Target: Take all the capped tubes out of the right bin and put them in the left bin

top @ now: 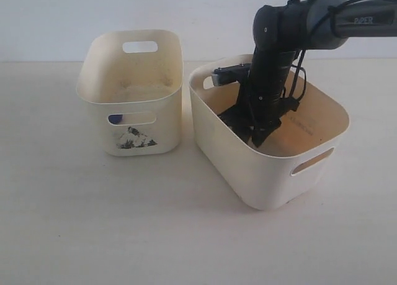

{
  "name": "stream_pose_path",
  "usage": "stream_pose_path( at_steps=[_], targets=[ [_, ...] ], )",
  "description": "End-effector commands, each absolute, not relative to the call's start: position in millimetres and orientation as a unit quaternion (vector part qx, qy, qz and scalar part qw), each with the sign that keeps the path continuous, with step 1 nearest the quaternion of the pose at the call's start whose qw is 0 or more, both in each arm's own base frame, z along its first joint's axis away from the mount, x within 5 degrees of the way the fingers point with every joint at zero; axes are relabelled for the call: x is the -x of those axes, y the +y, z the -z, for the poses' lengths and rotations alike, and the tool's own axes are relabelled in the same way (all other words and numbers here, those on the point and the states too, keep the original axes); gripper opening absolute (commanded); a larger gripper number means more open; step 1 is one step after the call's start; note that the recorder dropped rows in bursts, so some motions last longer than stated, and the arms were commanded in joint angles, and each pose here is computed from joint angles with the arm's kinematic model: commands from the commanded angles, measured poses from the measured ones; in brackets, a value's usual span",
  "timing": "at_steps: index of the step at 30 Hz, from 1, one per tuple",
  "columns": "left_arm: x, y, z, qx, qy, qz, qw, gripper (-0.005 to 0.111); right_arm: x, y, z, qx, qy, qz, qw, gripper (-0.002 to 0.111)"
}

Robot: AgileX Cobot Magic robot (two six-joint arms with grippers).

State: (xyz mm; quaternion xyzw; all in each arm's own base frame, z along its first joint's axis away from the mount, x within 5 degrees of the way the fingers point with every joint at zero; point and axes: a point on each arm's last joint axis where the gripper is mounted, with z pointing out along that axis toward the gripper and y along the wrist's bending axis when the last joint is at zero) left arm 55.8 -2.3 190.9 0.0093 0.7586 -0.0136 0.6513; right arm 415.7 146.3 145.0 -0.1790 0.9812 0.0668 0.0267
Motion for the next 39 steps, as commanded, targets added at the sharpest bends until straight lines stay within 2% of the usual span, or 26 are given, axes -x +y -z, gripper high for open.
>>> stream_pose_path(
  at_steps=[1, 6, 13, 16, 21, 26, 32, 37, 39],
  targets=[
    [-55, -2, -192, -0.006, 0.757, 0.016, 0.654, 0.004, -416, 144, -146, 0.18, 0.982, -0.056, 0.031, 0.001],
    [-55, -2, -192, -0.006, 0.757, 0.016, 0.654, 0.004, -415, 144, -170, 0.18, 0.981, -0.06, 0.05, 0.001],
    [-55, -2, -192, -0.006, 0.757, 0.016, 0.654, 0.004, -401, 139, -262, 0.185, 0.967, -0.074, 0.159, 0.001],
    [-55, -2, -192, -0.006, 0.757, 0.016, 0.654, 0.004, -386, 135, -283, 0.216, 0.963, -0.069, 0.147, 0.001],
    [-55, -2, -192, -0.006, 0.757, 0.016, 0.654, 0.004, -381, 135, -279, 0.263, 0.954, -0.091, 0.111, 0.001],
    [-55, -2, -192, -0.006, 0.757, 0.016, 0.654, 0.004, -400, 114, -260, 0.241, 0.939, -0.221, 0.106, 0.0],
    [-55, -2, -192, -0.006, 0.757, 0.016, 0.654, 0.004, -414, 116, -207, 0.231, 0.941, -0.244, 0.051, 0.0],
    [-55, -2, -192, -0.006, 0.757, 0.016, 0.654, 0.004, -416, 119, -196, 0.221, 0.939, -0.259, 0.039, 0.0],
    [-55, -2, -192, -0.006, 0.757, 0.016, 0.654, 0.004, -417, 119, -194, 0.22, 0.939, -0.26, 0.037, 0.003]
  ],
)
